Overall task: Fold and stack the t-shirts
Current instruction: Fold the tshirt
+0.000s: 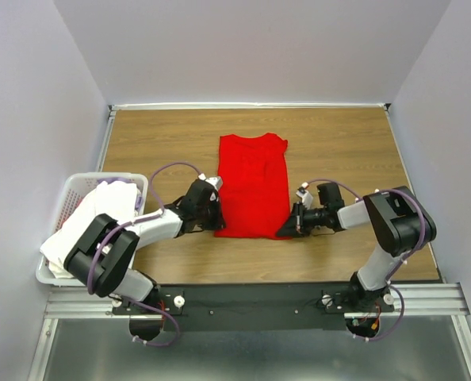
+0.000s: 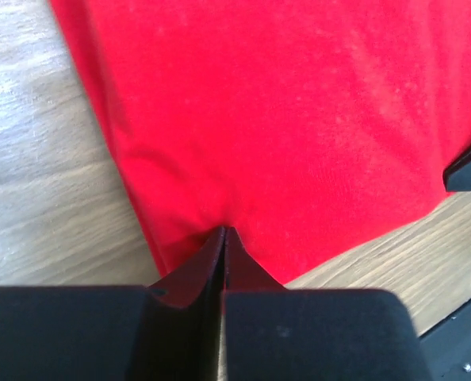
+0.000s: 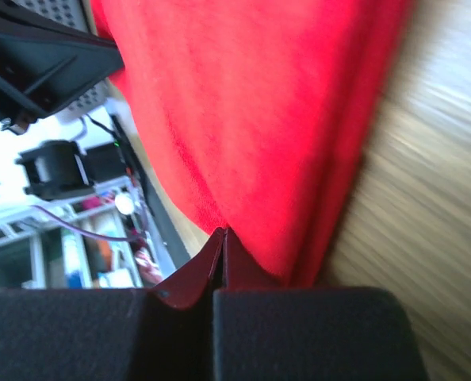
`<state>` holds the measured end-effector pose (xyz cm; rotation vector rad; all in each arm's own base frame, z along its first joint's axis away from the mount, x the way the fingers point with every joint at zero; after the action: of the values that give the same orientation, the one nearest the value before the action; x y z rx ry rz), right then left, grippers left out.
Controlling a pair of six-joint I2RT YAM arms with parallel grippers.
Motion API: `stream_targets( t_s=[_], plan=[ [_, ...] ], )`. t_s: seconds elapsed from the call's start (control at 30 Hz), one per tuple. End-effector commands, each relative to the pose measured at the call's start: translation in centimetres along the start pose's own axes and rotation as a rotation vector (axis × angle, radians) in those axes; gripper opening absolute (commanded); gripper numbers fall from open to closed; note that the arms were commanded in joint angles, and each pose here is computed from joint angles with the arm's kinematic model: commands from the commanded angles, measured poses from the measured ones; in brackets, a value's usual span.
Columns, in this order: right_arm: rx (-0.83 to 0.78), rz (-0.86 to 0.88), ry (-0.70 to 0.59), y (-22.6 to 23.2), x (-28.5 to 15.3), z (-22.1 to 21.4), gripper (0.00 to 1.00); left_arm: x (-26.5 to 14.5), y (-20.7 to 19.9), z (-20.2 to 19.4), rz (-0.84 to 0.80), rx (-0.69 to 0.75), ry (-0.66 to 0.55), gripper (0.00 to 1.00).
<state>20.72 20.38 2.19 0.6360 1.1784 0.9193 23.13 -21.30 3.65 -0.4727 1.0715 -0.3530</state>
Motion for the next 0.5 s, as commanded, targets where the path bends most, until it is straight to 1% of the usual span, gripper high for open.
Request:
stream_targets(
  t_s=[0.0, 0.1, 0.17, 0.2, 0.23, 0.27, 0.3, 0.33, 0.4, 0.43, 0.47],
  plan=[
    [0.069, -0.105, -0.076, -3.3, -0.8, -0.8, 0.05, 0.0, 3.8, -2.8, 0.106, -0.073, 0.104, 0.06],
    [0.038, -0.1, -0.1, -2.2, -1.6, 0.0, 0.06, -1.0, 4.2, -2.3, 0.117, -0.095, 0.079, 0.05],
    [0.017, -0.123, -0.114, -1.6, -2.2, 0.8, 0.08, -2.0, 3.5, -1.2, 0.113, -0.092, 0.04, 0.05],
    [-0.032, -0.128, -0.139, -0.8, -2.7, 1.7, 0.09, -2.5, 3.4, -1.1, 0.119, -0.092, 0.037, 0.07],
    [-0.042, -0.129, -0.139, -0.4, -3.0, 1.9, 0.1, -3.1, 2.7, -0.3, 0.099, -0.088, 0.008, 0.1],
    [-0.037, -0.129, -0.127, 0.0, -3.2, 1.9, 0.12, -3.5, 2.4, 0.0, 0.093, -0.087, -0.004, 0.14],
    [-0.064, -0.126, -0.141, 0.7, -3.5, 2.8, 0.13, -3.8, 2.1, 0.4, 0.089, -0.084, -0.019, 0.18],
    [-0.072, -0.128, -0.143, 1.1, -3.8, 3.0, 0.14, -4.2, 2.1, 0.3, 0.098, -0.087, -0.017, 0.27],
    [-0.093, -0.189, -0.169, 1.7, -4.8, 3.8, 0.19, -5.3, 1.4, 1.4, 0.089, -0.076, -0.062, 0.38],
    [-0.082, -0.235, -0.17, 1.9, -5.6, 3.6, 0.26, -5.9, 1.2, 1.9, 0.093, -0.074, -0.079, 0.49],
    [-0.081, -0.325, -0.186, 1.1, -6.2, 3.9, 0.3, -6.3, 1.4, 2.3, 0.116, -0.065, -0.102, 0.56]
  ],
)
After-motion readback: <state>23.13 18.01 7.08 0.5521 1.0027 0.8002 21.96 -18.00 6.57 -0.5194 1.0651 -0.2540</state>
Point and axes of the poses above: each gripper's point midway between its finger pads, its own x axis out along the fingers, its own y axis along the line the jaws close on, z = x × y, the point moved 2 cm from there along -x, back along the fingers, and after that the axes turned 12 degrees about -x, right-handed, at the moved point
